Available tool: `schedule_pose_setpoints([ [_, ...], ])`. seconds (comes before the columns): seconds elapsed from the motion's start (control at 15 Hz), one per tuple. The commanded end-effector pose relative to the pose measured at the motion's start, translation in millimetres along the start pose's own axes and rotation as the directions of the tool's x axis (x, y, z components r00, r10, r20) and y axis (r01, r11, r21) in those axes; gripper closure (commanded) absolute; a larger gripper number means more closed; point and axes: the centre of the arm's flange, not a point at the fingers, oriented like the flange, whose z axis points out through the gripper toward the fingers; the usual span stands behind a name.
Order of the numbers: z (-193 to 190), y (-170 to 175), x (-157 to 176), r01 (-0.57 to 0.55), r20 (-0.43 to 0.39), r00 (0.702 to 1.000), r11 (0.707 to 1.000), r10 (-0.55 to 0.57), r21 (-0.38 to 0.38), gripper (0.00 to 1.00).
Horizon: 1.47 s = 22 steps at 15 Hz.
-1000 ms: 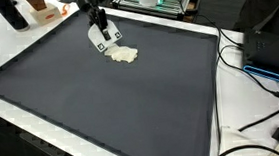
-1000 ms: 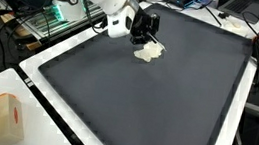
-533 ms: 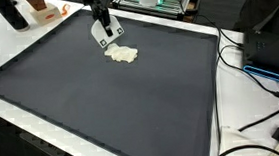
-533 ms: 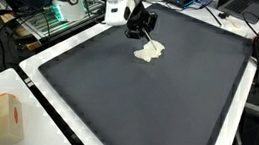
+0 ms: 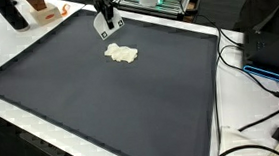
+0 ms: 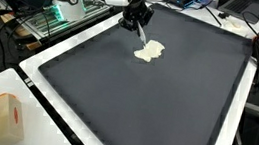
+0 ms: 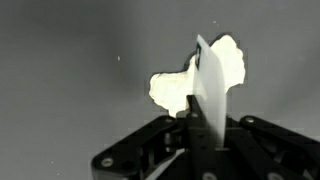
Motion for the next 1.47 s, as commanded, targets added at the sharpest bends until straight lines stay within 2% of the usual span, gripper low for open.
schedule_pose_setpoints([
  [0.0,-23.0,-13.7,-18.5,0.000,-0.005,1.000,0.994,0.000,-0.109,0.99],
  [0.4,-42.1,-41.2,-28.2,0.042,-0.011,0.999,0.962,-0.047,-0.269,0.99],
  [0.87,-48.0,-77.3,-35.6,0.094,0.025,0.995,0.898,-0.092,-0.430,0.99],
  [1.13,-46.3,-95.6,-35.9,0.105,0.018,0.994,0.845,-0.112,-0.525,0.99],
  [1.4,-34.3,-112.2,-31.0,0.131,0.024,0.989,0.774,-0.149,-0.619,0.99],
])
